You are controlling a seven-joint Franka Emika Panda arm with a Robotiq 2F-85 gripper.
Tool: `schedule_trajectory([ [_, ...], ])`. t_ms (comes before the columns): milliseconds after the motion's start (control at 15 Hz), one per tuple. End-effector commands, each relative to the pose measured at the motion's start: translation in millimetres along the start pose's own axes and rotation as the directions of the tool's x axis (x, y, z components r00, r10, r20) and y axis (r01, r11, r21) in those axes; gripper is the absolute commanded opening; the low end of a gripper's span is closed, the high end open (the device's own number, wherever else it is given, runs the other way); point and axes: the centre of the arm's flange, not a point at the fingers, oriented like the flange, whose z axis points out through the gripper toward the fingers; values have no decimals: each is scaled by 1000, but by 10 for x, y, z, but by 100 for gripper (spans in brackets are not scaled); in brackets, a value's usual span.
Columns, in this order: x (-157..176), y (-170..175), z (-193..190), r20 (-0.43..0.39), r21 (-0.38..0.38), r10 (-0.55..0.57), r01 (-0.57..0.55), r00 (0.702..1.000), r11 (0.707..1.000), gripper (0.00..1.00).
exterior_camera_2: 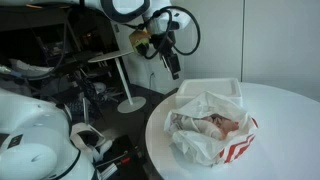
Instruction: Remove the towel and shirts from the plastic bag and place them on top of the white container.
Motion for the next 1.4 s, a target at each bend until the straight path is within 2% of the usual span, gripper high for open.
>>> schedule_trajectory([
  [0,8,-6,-19,-5,1,-1,1,1000,1000,100],
  [400,19,-22,-90,-20,4,-4,4,1000,1000,100],
  [533,92,20,78,7,-71,7,-7,1000,997,100],
  [800,117,232,540,84,-184,25,-10,996,983,100],
  [933,140,358,868,155,-258,18,23,988,966,100],
  [1133,191,497,1388,210,-344,-27,100,977,934,100],
  [1333,309,511,1765,191,-396,-100,170,976,903,100],
])
